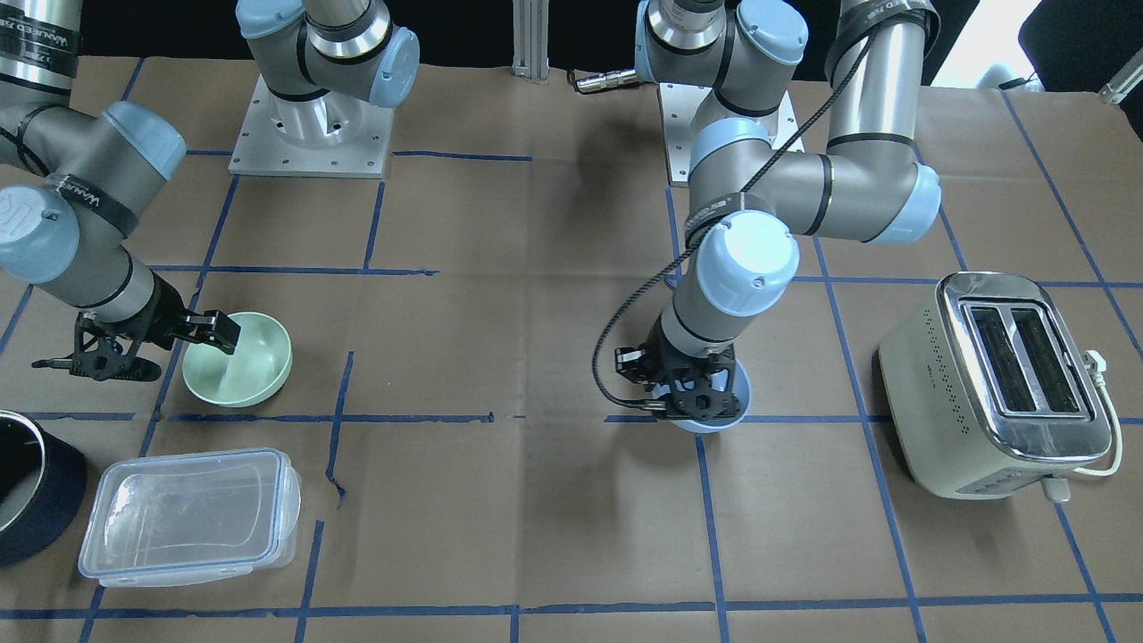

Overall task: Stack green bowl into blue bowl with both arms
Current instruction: 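Carry the blue bowl to table center with left gripper while right grasps green bowl, then release the blue bowl with left gripper while right gripper lifts green bowl, then carry the pale green bowl with the right gripper and lower it into the blue bowl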

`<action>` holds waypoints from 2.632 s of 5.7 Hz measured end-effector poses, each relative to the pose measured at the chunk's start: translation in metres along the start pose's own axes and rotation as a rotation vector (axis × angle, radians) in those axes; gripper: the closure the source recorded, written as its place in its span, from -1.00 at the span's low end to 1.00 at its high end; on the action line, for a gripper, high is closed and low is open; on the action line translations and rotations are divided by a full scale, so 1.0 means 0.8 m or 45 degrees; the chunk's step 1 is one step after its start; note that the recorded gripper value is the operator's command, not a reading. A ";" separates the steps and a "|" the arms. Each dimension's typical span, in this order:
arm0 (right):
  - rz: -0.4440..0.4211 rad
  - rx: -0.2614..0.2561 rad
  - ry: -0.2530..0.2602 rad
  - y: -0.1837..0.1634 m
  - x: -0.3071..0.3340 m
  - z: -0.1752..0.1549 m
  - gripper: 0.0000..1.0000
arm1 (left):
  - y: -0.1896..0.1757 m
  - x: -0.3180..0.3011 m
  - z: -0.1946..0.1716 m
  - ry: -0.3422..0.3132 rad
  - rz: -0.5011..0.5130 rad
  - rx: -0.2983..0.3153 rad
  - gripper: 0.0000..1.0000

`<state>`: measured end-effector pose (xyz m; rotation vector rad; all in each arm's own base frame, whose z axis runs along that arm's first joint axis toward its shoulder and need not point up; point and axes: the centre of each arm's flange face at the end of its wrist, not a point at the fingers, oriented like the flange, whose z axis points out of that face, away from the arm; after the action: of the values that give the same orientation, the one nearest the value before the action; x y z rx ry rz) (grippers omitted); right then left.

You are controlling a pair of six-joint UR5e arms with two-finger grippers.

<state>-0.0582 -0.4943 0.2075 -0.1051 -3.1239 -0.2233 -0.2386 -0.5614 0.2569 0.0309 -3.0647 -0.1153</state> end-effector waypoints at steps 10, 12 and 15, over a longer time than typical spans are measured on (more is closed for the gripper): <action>-0.036 0.006 0.023 -0.032 -0.011 -0.258 0.88 | 0.052 0.157 -0.110 -0.035 0.231 0.232 -0.97; 0.035 0.041 -0.043 -0.035 -0.079 -0.261 0.88 | 0.087 0.035 -0.238 -0.059 0.234 0.182 -0.97; 0.209 0.108 -0.154 -0.031 -0.288 -0.239 0.88 | 0.107 -0.069 -0.279 -0.062 0.095 0.119 -0.97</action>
<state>0.1707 -0.5611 0.3899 -0.3859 -3.2155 -0.0848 -0.1686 -0.4915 0.4813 -0.0822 -3.1124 0.0324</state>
